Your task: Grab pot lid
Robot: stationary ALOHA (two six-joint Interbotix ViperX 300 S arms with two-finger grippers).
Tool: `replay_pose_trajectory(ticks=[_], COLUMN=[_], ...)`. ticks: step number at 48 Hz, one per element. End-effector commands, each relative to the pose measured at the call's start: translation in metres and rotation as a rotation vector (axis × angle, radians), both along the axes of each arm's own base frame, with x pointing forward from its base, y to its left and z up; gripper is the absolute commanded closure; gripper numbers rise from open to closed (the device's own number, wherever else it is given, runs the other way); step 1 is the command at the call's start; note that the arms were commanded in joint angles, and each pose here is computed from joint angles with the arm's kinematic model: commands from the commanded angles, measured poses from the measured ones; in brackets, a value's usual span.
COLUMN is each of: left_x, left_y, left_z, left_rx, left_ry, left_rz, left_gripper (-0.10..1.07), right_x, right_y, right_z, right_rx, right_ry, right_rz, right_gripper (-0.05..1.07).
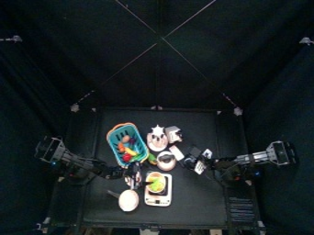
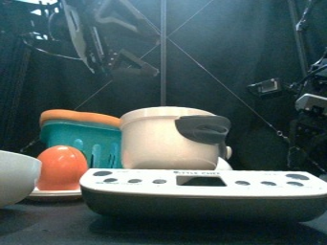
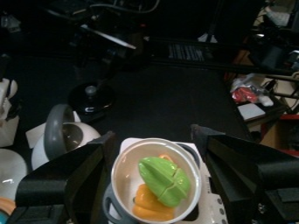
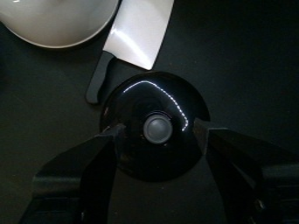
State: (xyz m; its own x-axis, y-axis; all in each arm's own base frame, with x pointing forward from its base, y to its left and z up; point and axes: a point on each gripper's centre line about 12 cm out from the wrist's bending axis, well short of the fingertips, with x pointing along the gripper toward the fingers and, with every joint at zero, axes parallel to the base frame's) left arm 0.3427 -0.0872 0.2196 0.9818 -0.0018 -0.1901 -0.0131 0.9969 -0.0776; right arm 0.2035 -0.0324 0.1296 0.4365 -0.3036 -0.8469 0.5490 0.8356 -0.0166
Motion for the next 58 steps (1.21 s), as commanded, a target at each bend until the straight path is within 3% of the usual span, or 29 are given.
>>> replay_pose_trajectory(ticks=[1,22,58], left_x=[-0.002,-0.005,-0.006], left_y=[-0.001,-0.002,0.000], left_z=[0.009,0.007,0.004], left_rx=[-0.013,-0.017,-0.029], left_ry=[-0.052,-0.059,-0.047], left_rz=[0.021,0.033,0.049], left_gripper=[-0.04,-0.04,-0.04], right_x=[0.003,0.001,0.006], right_y=[0.000,-0.005,-0.002], right_z=[0.001,-0.016,-0.019], right_rx=[0.004,0.003,0.020], right_ry=[-0.008,0.071,0.060], right_rz=[0.001,-0.019,0.005], right_gripper=[0.08,0.08,0.10])
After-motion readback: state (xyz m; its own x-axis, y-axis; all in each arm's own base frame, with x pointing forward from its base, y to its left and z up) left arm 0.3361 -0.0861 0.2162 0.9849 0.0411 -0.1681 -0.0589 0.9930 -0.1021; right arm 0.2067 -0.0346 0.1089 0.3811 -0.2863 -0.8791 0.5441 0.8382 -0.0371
